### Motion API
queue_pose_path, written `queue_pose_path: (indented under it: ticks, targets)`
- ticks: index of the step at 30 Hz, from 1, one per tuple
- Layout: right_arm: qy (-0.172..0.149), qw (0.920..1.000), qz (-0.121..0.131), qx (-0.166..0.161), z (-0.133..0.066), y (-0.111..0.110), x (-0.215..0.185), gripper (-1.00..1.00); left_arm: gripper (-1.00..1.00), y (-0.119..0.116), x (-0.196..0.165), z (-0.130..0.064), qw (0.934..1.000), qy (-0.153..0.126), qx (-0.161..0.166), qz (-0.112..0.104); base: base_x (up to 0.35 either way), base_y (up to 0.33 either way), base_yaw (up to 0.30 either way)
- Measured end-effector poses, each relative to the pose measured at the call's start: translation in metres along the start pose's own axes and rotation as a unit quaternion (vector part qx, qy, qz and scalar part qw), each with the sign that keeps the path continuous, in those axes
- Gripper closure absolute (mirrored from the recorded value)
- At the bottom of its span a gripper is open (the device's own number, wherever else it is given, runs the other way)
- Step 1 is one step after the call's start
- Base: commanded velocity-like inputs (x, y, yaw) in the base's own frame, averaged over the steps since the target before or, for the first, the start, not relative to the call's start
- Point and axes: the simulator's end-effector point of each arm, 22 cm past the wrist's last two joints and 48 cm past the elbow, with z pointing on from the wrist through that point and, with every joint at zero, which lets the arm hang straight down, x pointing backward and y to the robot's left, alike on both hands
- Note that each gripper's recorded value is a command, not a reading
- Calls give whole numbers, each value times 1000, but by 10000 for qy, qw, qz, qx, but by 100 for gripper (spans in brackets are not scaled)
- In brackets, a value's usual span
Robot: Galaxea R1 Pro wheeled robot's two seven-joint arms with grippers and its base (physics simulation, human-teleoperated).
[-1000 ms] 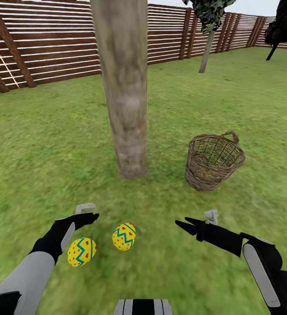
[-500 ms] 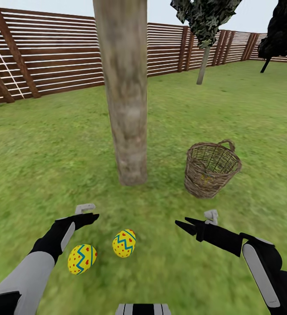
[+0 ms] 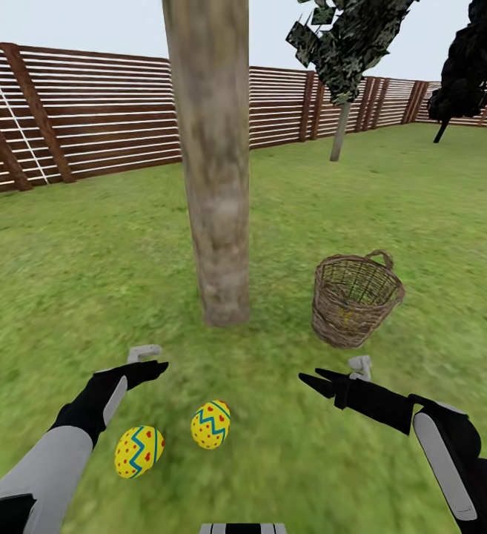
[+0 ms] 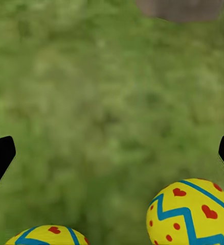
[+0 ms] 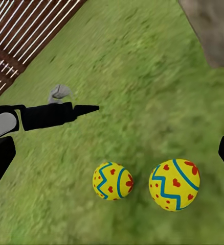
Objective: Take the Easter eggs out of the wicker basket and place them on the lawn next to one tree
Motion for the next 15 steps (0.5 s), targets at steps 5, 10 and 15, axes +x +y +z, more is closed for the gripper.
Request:
queue_pose_path:
  ticks: [5, 10, 15]
  targets:
    - [-99, 9999, -78, -19, -5, 7, -9, -100, -100, -3, -17, -10, 9999, -154, 13, 25, 0, 0, 0]
    - [-166, 9997, -158, -42, -9, 14, -16, -100, -100, -6, -28, -18, 9997, -256, 22, 41, 0, 0, 0]
    - [-214, 9995, -236, -70, -12, 22, -22, -100, -100, -8, -39, -27, 9994, -352, 34, 53, 0, 0, 0]
